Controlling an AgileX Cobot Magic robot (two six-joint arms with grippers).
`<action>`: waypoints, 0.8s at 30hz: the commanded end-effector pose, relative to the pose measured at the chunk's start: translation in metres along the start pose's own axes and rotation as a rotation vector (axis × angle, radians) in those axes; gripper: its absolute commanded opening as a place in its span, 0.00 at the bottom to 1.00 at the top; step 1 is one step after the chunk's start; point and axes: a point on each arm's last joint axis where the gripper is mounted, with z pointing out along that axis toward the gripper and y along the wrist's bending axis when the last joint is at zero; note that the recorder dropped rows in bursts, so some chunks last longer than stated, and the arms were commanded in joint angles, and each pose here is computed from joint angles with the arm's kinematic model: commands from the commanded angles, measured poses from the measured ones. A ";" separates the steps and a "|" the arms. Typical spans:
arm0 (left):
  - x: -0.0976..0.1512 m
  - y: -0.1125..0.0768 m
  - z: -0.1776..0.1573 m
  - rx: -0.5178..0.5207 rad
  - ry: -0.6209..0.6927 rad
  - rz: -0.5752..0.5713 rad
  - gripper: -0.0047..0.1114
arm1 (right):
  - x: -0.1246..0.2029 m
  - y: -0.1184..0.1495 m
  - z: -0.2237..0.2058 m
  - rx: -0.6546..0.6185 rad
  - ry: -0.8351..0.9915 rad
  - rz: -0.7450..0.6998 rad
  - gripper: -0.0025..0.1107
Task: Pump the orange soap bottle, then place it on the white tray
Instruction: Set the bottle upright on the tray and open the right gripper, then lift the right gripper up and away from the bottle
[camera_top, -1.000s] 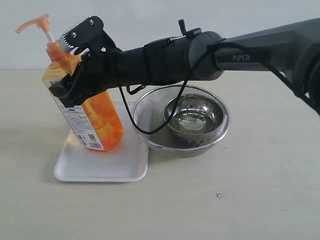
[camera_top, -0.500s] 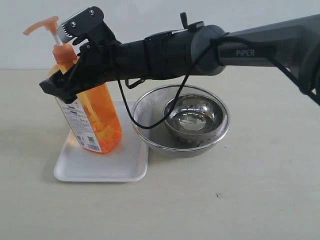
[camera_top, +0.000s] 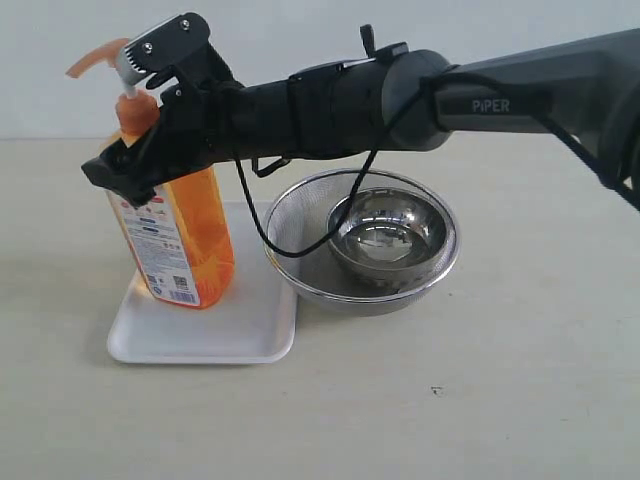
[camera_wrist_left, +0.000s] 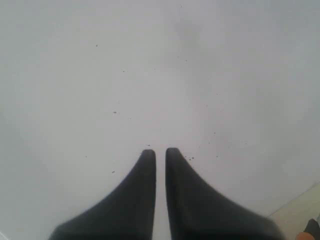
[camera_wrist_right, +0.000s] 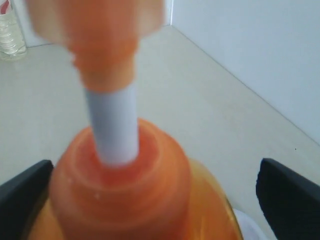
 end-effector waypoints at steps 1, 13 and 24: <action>0.001 0.000 -0.001 0.002 0.000 -0.011 0.08 | -0.018 0.000 -0.010 0.009 -0.024 -0.026 0.95; 0.001 0.000 -0.001 0.002 0.000 -0.011 0.08 | -0.033 0.005 -0.025 -0.016 0.021 -0.041 0.95; 0.001 0.000 -0.001 0.002 0.000 -0.011 0.08 | -0.045 0.012 -0.035 -0.061 0.034 -0.064 0.95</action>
